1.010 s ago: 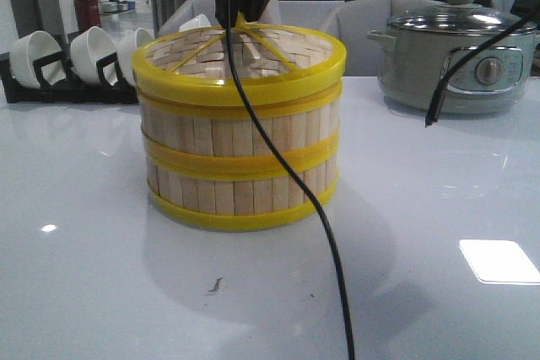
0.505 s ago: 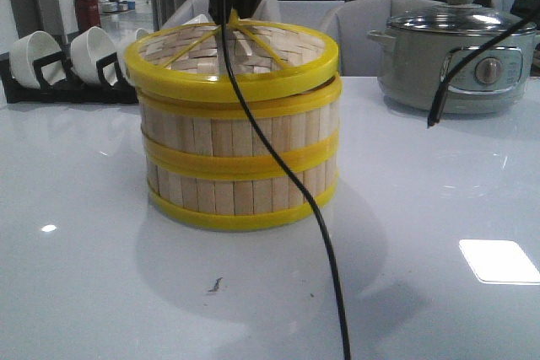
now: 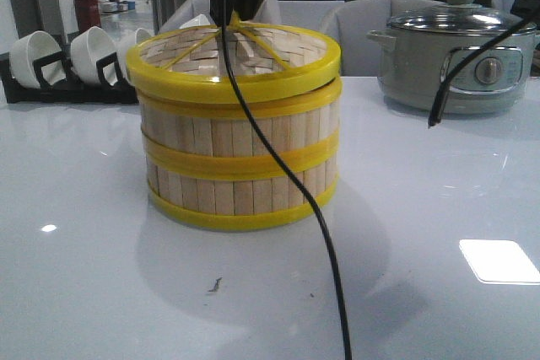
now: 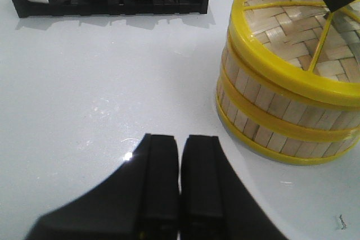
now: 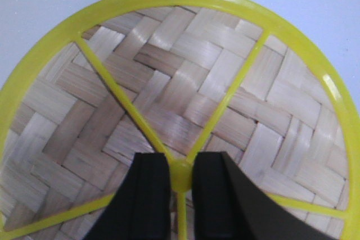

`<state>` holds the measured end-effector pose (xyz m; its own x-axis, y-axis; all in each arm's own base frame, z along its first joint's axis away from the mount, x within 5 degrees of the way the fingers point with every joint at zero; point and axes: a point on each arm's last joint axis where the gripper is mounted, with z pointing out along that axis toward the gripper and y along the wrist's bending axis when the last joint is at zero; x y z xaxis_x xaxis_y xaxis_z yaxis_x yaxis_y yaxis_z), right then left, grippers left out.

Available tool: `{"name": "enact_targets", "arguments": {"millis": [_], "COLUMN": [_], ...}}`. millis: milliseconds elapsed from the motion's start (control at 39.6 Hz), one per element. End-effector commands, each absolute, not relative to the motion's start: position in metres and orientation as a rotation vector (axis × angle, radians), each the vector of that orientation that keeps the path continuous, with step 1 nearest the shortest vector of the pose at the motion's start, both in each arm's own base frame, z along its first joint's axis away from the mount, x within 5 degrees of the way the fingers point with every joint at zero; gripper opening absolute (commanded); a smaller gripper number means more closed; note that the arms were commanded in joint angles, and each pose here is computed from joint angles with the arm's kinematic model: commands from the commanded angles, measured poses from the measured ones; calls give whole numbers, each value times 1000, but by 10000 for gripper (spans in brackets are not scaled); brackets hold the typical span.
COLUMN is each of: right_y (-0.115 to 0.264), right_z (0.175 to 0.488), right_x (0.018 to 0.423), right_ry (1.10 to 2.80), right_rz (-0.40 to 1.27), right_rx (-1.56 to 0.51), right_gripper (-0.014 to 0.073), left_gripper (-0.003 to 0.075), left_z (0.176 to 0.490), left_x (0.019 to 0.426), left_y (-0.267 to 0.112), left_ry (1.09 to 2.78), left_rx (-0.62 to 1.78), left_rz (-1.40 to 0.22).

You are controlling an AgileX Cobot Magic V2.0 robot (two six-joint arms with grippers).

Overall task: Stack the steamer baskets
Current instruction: 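Lower the lid onto the top basket and open the right gripper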

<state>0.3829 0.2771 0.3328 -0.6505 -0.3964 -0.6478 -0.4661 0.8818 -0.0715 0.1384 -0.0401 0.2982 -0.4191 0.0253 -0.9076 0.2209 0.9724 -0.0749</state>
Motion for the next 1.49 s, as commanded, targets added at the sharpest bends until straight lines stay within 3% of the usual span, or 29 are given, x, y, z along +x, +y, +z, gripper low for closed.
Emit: {"name": "enact_targets", "arguments": {"millis": [0, 1137, 1465], "right_y": [269, 261, 264], "right_z": [379, 373, 374], "right_x": [375, 384, 384], "right_ry": [2201, 2215, 2215], "right_rz": [174, 133, 200], "right_rx": [-591, -574, -539], "right_gripper": [36, 38, 38], "left_gripper": [94, 94, 94], "left_z": [315, 315, 315], "left_x": [142, 142, 142], "left_y": [-42, -42, -42], "left_ry": [1885, 1885, 1885], "left_rx": [168, 168, 168], "left_rz": [-247, -247, -247]}}
